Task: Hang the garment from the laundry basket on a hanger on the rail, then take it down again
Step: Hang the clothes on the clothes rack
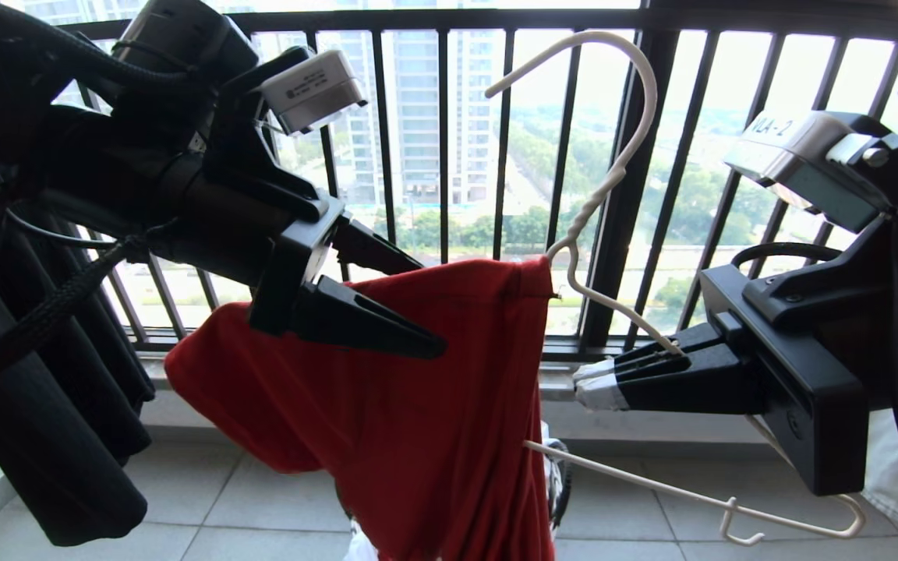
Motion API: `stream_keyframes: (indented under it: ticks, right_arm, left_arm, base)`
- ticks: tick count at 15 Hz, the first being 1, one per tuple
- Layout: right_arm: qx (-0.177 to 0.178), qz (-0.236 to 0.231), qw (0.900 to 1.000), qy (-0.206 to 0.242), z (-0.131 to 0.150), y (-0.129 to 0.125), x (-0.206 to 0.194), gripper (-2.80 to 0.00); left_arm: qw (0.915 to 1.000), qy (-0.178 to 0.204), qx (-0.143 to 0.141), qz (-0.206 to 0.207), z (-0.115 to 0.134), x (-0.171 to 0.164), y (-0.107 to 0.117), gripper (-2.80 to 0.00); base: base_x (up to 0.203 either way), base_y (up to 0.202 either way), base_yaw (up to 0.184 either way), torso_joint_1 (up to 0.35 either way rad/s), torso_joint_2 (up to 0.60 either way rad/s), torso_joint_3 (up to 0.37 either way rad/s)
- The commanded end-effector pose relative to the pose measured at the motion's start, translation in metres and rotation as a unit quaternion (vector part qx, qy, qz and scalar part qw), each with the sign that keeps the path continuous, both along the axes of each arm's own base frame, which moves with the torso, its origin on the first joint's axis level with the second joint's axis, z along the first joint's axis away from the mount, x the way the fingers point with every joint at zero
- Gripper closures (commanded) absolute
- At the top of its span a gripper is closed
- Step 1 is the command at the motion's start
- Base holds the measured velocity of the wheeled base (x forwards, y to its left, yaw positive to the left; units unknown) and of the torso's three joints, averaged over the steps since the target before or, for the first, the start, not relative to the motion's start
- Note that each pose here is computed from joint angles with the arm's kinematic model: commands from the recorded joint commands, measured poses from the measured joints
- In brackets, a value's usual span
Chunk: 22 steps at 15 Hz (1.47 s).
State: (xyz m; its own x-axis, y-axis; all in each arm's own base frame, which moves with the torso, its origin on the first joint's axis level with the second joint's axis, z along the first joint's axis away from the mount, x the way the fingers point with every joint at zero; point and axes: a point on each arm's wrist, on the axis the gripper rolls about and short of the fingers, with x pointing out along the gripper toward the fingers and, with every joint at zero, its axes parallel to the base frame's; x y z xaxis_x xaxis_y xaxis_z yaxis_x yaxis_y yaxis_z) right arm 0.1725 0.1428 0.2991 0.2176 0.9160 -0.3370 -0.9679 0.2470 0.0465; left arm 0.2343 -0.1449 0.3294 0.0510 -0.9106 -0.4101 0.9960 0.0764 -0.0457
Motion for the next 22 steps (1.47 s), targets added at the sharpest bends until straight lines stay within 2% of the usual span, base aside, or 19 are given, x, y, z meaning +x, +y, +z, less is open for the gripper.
stream_keyframes:
  ticks: [1,3,6,11,12,22]
  right_arm:
    - [0.002,0.002,1.0,-0.001,0.001,0.0,0.0,0.0]
    - [0.006,-0.01,1.0,0.003,0.003,-0.003,0.003,0.0]
    - [0.016,-0.022,1.0,-0.003,0.006,-0.006,0.006,0.0]
    - [0.031,-0.035,0.999,0.001,0.01,-0.007,0.01,0.0]
    - [0.032,-0.034,0.999,0.001,0.011,-0.007,0.009,0.0]
    - [0.032,-0.047,0.998,0.0,0.008,-0.008,0.019,0.0]
  left_arm:
    - [0.9998,0.018,0.001,-0.002,-0.003,0.006,-0.008,-2.8]
    - [0.9995,0.031,0.002,0.004,-0.001,0.004,-0.01,-2.8]
    - [0.9993,0.034,0.011,0.007,-0.003,-0.001,-0.01,-2.8]
    - [0.9995,0.029,0.01,0.0,-0.001,-0.006,-0.012,-2.8]
    - [0.9995,0.029,0.01,-0.001,-0.001,-0.006,-0.012,0.0]
    - [0.9995,0.028,0.013,0.003,-0.001,-0.006,-0.012,0.0]
  base:
    - [0.0,0.0,0.0,0.0,0.0,0.0]
    - [0.0,0.0,0.0,0.0,0.0,0.0]
    - [0.0,0.0,0.0,0.0,0.0,0.0]
    - [0.0,0.0,0.0,0.0,0.0,0.0]
    - [0.0,0.0,0.0,0.0,0.0,0.0]
    - [0.0,0.0,0.0,0.0,0.0,0.0]
